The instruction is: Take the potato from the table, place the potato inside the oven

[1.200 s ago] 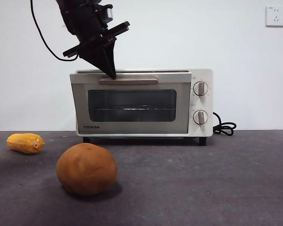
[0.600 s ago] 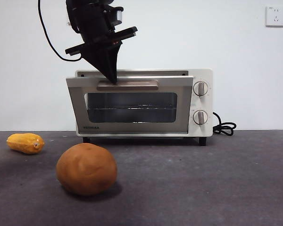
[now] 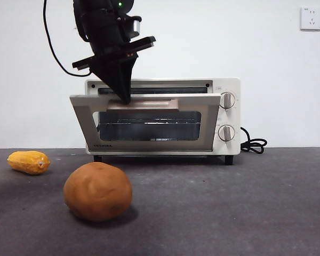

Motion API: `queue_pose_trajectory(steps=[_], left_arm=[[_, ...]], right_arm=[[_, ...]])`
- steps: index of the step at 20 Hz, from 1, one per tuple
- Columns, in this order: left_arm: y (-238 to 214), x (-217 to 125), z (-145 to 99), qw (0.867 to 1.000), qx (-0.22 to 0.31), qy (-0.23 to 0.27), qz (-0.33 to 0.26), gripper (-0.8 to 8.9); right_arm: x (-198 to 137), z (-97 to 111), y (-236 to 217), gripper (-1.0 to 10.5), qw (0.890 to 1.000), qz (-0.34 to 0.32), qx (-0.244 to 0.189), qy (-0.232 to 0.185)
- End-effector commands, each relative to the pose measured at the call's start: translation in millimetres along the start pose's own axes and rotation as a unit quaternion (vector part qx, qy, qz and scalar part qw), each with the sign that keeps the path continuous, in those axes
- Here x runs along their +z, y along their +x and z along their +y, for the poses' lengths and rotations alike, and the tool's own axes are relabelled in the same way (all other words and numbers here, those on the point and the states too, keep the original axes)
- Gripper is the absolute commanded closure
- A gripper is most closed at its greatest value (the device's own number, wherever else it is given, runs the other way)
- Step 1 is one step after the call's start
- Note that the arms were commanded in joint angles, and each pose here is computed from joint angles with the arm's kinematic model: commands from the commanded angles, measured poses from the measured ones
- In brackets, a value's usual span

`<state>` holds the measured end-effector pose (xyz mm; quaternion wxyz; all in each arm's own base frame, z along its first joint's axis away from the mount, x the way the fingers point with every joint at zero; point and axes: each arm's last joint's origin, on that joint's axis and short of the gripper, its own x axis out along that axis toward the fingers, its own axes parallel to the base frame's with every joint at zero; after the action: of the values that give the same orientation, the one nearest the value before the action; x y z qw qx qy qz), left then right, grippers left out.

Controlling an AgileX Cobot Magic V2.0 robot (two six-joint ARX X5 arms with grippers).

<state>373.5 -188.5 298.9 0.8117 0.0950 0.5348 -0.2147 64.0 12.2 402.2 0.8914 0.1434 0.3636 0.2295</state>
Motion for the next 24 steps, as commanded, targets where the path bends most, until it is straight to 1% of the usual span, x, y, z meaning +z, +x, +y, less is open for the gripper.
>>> queue_pose_trajectory(steps=[1, 6, 10, 15, 19, 21, 24], left_arm=[[31.3, -4.0, 7.9, 0.999, 0.025, -0.005, 0.027, 8.2], [35.1, -7.1, 6.6, 0.999, 0.025, -0.008, 0.036, 8.2], [35.3, -7.7, 4.2, 0.999, 0.024, -0.016, 0.038, 8.19], [36.4, -9.1, 1.7, 0.999, 0.026, -0.013, 0.043, 8.2], [47.8, -17.9, 3.0, 0.997, 0.028, -0.015, 0.064, 8.19], [56.3, -21.9, 4.0, 0.997, 0.034, -0.011, 0.064, 8.2], [56.9, -22.5, 5.3, 0.997, 0.036, -0.013, 0.065, 8.19]], right_arm=[[-4.9, 3.0, -4.2, 9.5, 1.0, 0.001, 0.007, 0.002], [-10.6, 6.5, -10.1, 9.5, 1.0, -0.012, 0.008, -0.006], [-11.4, 7.0, -10.9, 9.5, 1.0, -0.013, 0.008, -0.007], [-11.7, 7.1, -11.1, 9.5, 1.0, -0.014, 0.008, -0.008], [-11.7, 7.1, -11.1, 9.5, 1.0, -0.014, 0.008, -0.008], [-11.7, 7.1, -11.1, 9.5, 1.0, -0.014, 0.008, -0.008], [-11.7, 7.1, -11.1, 9.5, 1.0, -0.014, 0.008, -0.008]])
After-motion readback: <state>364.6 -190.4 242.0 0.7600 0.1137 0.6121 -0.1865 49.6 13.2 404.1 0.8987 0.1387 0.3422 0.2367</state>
